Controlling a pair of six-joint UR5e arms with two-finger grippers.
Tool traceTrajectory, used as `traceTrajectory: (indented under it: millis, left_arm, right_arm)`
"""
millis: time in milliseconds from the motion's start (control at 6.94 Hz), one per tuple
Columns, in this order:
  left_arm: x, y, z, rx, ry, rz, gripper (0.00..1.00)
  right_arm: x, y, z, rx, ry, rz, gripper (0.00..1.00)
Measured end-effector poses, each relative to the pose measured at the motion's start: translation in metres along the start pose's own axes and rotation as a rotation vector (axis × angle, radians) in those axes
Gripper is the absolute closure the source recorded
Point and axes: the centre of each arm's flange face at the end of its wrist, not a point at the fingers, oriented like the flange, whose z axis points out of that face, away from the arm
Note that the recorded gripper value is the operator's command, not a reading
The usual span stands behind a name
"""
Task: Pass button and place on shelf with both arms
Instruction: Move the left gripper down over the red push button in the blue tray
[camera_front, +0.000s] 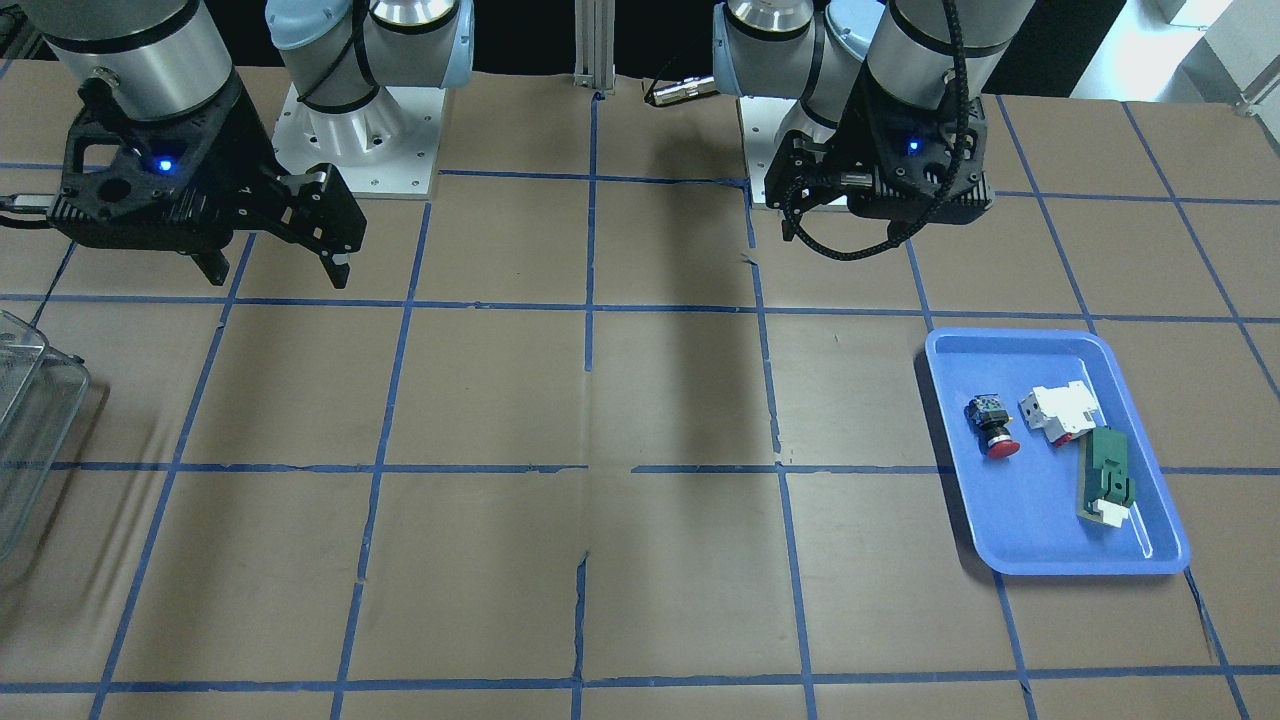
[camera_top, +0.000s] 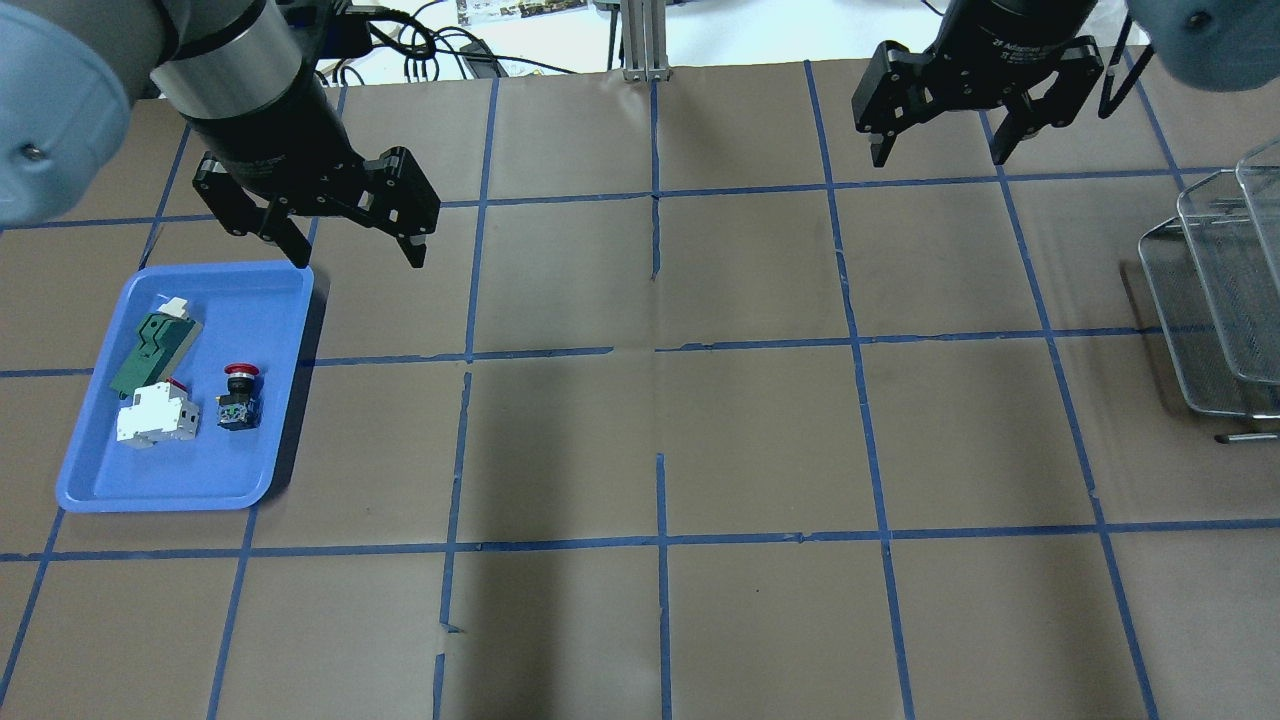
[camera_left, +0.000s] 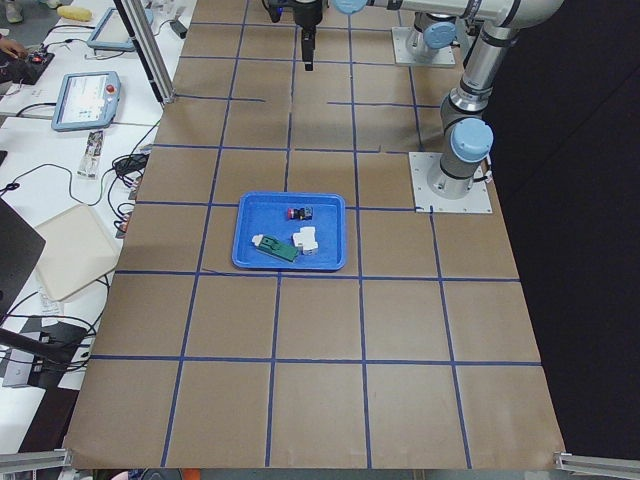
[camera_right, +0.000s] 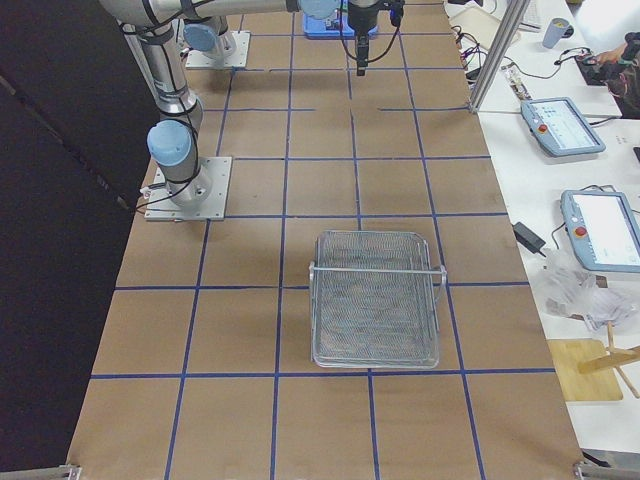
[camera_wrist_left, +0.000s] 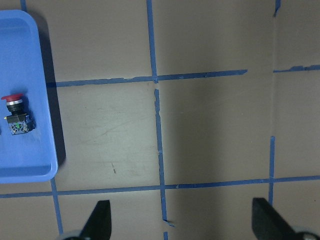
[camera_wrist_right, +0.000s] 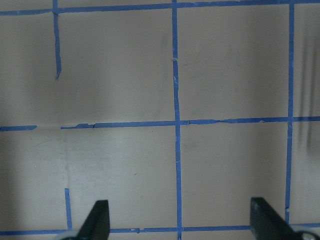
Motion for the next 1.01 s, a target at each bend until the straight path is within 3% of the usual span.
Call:
traceTrajectory:
  millis: [432, 720, 1008]
  left_arm:
    - [-0.013, -0.003, 0.002, -0.006, 0.002, -0.012, 0.0]
    - [-0.063, -0.011, 0.014, -0.032, 0.005, -0.055, 0.0]
    - [-0.138, -0.013, 0.048, -0.076, 0.021, -0.11, 0.0]
  right_arm:
    - [0.002, 0.001, -0.001, 0.001, -0.001, 0.002, 0.0]
    - [0.002, 0.002, -0.002, 0.0, -0.001, 0.004, 0.0]
    - [0.003, 0.003, 0.001, -0.006, 0.001, 0.003, 0.0]
